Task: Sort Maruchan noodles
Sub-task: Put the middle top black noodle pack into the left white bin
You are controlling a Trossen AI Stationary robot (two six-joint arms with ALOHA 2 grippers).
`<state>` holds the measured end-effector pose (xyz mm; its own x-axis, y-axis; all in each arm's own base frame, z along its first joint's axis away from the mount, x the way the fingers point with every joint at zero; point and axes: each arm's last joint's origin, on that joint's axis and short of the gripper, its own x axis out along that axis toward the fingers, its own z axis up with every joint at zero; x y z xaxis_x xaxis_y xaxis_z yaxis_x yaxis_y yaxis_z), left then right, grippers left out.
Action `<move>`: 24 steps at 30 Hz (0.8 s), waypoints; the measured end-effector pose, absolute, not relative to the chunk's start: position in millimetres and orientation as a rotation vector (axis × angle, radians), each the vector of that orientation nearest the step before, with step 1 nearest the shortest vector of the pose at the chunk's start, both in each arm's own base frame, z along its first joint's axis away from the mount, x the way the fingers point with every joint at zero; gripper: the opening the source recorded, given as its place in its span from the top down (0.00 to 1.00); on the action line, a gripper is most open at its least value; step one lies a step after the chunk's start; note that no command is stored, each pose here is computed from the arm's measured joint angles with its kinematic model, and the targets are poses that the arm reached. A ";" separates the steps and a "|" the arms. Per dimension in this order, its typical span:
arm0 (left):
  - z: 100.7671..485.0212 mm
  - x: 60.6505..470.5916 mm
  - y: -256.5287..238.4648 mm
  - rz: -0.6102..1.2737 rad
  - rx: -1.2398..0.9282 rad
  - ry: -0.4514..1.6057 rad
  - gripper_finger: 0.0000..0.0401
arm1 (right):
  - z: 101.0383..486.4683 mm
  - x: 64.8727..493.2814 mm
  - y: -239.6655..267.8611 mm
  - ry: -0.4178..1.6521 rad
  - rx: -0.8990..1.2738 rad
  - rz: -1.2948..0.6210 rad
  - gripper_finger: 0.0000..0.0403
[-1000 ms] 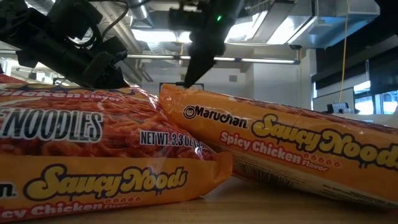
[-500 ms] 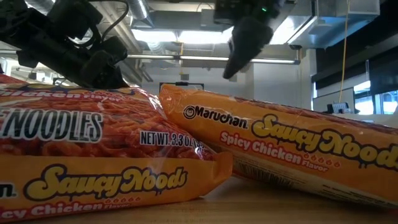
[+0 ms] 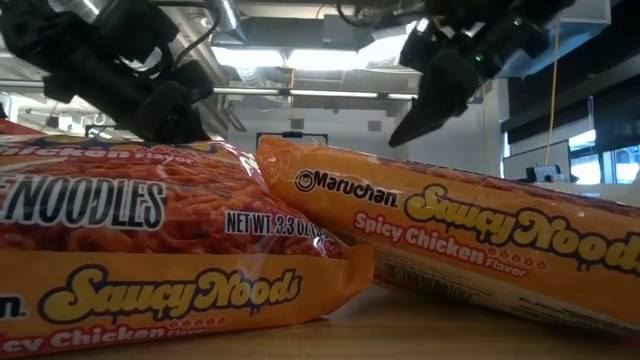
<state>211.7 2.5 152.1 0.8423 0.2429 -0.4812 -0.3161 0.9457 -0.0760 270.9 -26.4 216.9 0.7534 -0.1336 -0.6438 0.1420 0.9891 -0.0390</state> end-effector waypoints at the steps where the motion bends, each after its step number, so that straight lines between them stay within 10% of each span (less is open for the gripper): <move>1: 156.2 214.2 2.9 0.299 -0.165 0.503 0.52 | 215.0 270.7 -27.7 0.691 0.016 -0.150 0.53; 24: 242.5 217.6 6.9 0.423 -0.154 0.750 0.52 | 199.8 281.3 -33.4 0.688 -0.075 -0.238 0.53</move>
<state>217.6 6.9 242.5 0.6521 0.3171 -0.6887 -0.4256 0.9048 0.0136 281.3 -33.4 199.8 0.7468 -0.2417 -0.6196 0.1923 0.9703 -0.1468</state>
